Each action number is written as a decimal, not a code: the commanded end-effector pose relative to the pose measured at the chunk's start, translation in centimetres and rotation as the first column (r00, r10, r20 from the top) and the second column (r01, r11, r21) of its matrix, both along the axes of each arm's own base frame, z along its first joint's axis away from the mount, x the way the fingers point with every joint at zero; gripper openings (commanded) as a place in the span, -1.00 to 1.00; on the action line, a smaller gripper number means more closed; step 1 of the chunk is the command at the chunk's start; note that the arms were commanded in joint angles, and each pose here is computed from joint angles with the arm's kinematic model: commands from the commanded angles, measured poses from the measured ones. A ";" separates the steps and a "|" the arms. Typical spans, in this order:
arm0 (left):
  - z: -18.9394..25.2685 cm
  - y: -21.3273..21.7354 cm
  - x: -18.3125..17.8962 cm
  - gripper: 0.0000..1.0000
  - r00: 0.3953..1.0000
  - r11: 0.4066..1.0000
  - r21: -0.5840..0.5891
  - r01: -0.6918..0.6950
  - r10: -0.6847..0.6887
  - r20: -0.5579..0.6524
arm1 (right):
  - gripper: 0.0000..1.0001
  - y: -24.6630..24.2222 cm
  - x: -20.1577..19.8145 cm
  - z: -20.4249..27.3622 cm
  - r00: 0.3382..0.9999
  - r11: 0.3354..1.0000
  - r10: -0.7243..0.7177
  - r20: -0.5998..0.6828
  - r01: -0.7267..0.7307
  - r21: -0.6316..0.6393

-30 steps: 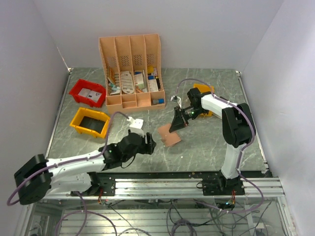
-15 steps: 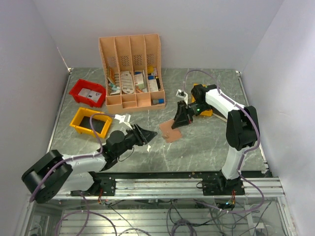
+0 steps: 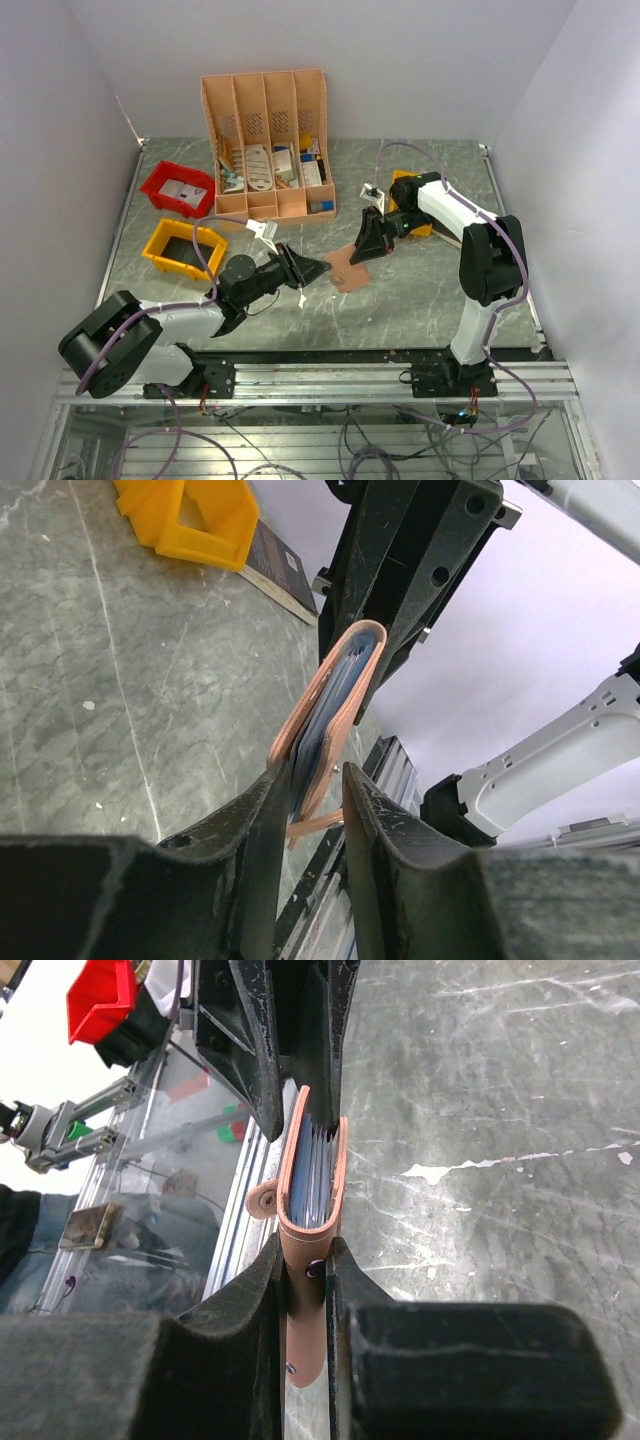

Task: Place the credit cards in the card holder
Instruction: Open the card holder at the center of the board.

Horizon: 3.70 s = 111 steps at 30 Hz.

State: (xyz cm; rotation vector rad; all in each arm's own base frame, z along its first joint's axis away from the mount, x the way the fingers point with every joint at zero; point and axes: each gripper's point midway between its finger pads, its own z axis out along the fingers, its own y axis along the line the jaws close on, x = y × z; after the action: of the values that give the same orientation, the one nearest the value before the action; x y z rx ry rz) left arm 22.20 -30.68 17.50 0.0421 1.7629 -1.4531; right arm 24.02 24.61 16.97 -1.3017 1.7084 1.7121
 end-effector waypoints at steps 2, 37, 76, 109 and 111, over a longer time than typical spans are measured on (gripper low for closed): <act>0.7 0.7 0.6 -0.28 0.998 0.999 0.019 -0.035 0.034 0.058 | -1.00 0.1 0.0 1.6 1.000 0.998 -0.015 0.013 0.014 0.054; 0.6 -1.2 1.5 -0.25 0.999 0.999 0.043 0.028 -0.030 0.045 | -1.00 0.2 -0.3 1.6 1.000 0.998 -0.013 0.006 0.013 0.060; -4.9 -2.0 1.0 -0.86 0.994 0.989 0.109 0.103 -0.098 -0.051 | 0.31 -1.9 5.6 -4.4 0.952 0.907 -0.264 0.153 0.299 -0.297; -6.4 -2.4 2.1 -0.87 0.992 0.984 0.179 0.019 0.004 -0.128 | 1.00 -3.1 6.1 -2.6 0.831 0.808 -0.355 0.429 0.503 -0.306; -7.5 -1.3 2.3 -0.86 0.988 0.977 0.212 -0.005 0.038 -0.151 | 1.00 -4.0 6.3 -2.0 0.824 0.812 -0.381 0.420 0.515 -0.274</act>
State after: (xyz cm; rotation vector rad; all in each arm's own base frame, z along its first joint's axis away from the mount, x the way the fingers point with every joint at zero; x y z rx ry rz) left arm 23.75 -33.25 10.90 0.0436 2.0222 -1.3489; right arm 29.44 22.50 14.02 -1.1732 2.0153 0.8753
